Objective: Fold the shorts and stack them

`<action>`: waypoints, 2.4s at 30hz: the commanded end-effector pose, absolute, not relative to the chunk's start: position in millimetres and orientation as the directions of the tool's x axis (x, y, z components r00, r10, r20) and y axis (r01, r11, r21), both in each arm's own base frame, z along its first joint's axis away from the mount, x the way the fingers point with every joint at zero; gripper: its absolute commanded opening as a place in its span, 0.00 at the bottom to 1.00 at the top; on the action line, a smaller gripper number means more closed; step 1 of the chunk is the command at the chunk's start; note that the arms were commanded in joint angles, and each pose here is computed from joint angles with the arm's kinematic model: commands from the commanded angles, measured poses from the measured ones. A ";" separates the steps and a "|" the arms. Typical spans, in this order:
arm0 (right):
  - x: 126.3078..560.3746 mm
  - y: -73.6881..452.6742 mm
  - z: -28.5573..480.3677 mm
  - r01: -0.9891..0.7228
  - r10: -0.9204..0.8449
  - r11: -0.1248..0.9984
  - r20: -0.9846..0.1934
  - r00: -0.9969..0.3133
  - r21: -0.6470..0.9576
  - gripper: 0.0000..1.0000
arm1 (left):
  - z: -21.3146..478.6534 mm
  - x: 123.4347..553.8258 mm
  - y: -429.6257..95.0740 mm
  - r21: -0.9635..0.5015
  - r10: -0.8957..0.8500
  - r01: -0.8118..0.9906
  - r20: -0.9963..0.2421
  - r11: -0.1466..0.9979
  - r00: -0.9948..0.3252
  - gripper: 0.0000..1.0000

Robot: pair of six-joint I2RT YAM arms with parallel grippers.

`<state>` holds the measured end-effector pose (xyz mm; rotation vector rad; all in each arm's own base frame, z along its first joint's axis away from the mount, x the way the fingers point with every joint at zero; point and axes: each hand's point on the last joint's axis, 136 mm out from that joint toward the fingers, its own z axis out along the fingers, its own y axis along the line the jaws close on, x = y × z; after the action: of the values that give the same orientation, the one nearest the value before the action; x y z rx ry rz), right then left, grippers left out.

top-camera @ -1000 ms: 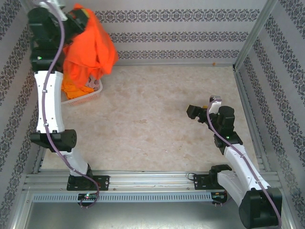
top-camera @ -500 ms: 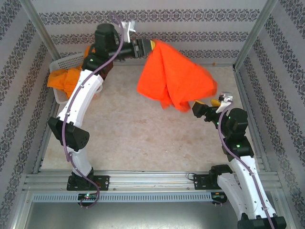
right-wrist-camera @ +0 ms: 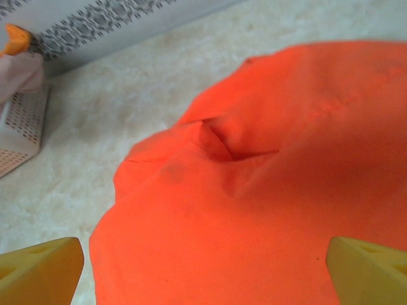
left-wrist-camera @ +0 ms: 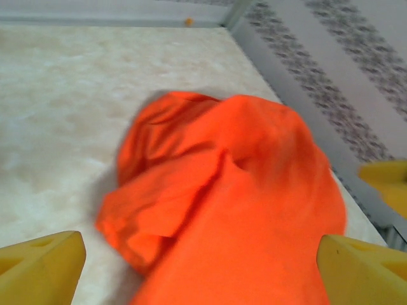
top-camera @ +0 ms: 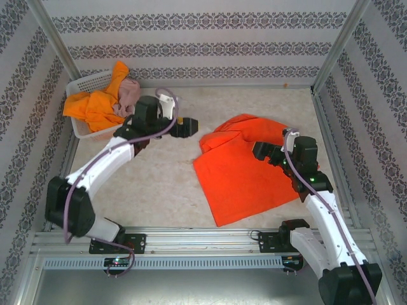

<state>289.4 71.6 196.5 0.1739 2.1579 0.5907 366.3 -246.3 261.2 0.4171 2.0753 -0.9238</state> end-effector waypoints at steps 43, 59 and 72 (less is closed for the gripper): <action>309.4 57.0 154.7 0.138 0.546 0.739 -0.467 -0.696 0.659 0.98 | 43.5 449.7 -209.6 -0.464 -0.041 0.237 -0.513 0.854 -0.857 0.79; 293.6 38.2 116.2 0.332 0.649 0.705 -0.380 -0.659 0.627 0.98 | 86.5 290.6 -124.1 -0.542 -0.406 -0.150 -0.391 0.827 -0.826 0.77; 292.2 38.6 109.7 0.351 0.652 0.700 -0.356 -0.669 0.623 0.98 | 35.7 262.6 -102.9 -0.468 -0.498 -0.337 -0.279 0.817 -0.821 0.60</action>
<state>292.4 45.7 107.3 0.7299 2.3618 0.7186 264.9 -110.3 46.6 -0.5568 2.5949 -0.6239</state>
